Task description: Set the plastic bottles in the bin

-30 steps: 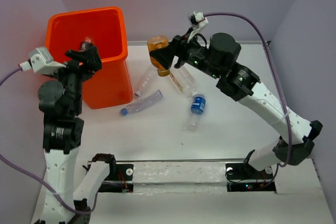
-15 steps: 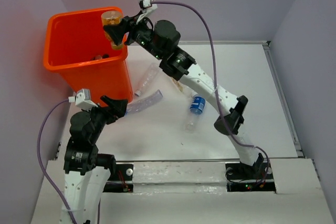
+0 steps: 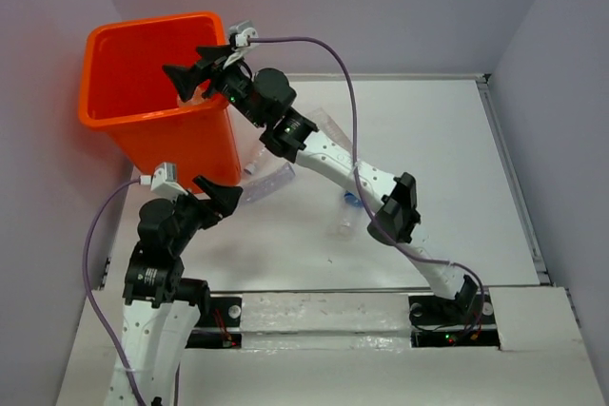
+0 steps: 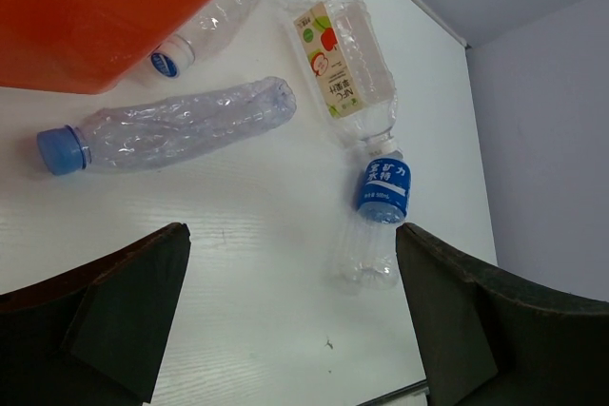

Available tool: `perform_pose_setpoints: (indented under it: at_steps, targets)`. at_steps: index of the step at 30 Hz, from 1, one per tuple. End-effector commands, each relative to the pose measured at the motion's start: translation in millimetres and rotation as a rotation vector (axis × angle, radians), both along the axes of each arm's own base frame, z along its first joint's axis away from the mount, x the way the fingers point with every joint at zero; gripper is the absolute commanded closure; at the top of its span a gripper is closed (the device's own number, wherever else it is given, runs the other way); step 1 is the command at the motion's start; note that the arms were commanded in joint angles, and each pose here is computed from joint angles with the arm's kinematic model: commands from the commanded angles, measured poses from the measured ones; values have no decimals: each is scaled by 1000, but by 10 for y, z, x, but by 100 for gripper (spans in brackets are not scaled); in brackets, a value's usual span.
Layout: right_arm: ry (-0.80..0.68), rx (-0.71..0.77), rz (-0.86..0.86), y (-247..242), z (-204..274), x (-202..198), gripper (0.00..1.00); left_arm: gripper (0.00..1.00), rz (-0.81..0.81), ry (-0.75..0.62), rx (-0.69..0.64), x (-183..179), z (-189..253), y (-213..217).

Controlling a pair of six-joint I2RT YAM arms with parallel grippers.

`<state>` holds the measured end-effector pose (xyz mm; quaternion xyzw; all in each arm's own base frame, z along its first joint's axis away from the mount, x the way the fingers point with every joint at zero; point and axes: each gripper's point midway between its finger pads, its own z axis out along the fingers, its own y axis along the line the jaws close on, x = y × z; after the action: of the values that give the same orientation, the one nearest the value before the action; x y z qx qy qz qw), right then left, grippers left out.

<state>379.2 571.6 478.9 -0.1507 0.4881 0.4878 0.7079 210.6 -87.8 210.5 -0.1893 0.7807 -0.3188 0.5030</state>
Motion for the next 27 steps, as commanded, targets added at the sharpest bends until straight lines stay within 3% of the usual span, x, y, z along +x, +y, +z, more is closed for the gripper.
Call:
perform_pose_setpoints:
  at_steps: [1, 5, 6, 7, 8, 9, 10, 11, 12, 13, 15, 16, 17, 18, 19, 22, 27]
  targets:
    - [-98, 78, -39, -503, 873, -351, 0, 1, -76, -19, -11, 73, 43, -145]
    - [-105, -1, -78, -946, 1142, -583, 0, 1, -105, -9, 7, 122, 87, -267]
    - [-57, -102, -83, -891, 717, -531, 0, 1, -111, 1, 10, 140, 74, -316]
    - [-40, -125, -120, -1054, 656, -505, 0, 1, -91, 1, 22, 172, 62, -326]
    - [-54, -93, -151, -1469, 912, -625, 1, 1, -149, 15, 14, 131, 36, -525]
    - [23, -185, -163, -1513, 386, -535, 1, 2, -128, 21, 24, 163, -10, -558]
    - [20, -146, -179, -1893, 569, -684, 2, 2, -206, 12, 17, 84, 5, -802]
    - [53, -161, -189, -2049, 421, -675, 3, 2, -211, 20, 27, 81, -31, -892]
    - [146, -246, -232, -2255, -135, -485, 3, 2, -187, 47, 57, 146, -117, -981]
    - [165, -193, -238, -2558, -42, -618, 4, 1, -258, 70, 96, 66, -231, -1262]
    - [229, -212, -323, -2968, -348, -520, 4, 1, -250, 40, 155, 128, -157, -1453]
    - [315, -266, -372, -3123, -802, -485, 4, 1, -267, 62, 215, 163, -299, -1611]
    - [321, -245, -403, -3344, -794, -573, 4, 1, -310, 54, 245, 107, -313, -1783]
    - [394, -272, -456, -3538, -1148, -531, 4, 1, -341, 35, 296, 157, -320, -1993]
    - [390, -237, -477, -3664, -1043, -565, 4, 1, -343, 8, 295, 186, -206, -2021]
    - [461, -232, -552, -4033, -1385, -680, 4, 1, -401, -15, 370, 310, -285, -2412]
    - [573, -222, -648, -4444, -1857, -830, 4, 1, -471, 43, 503, 519, -718, -2859]
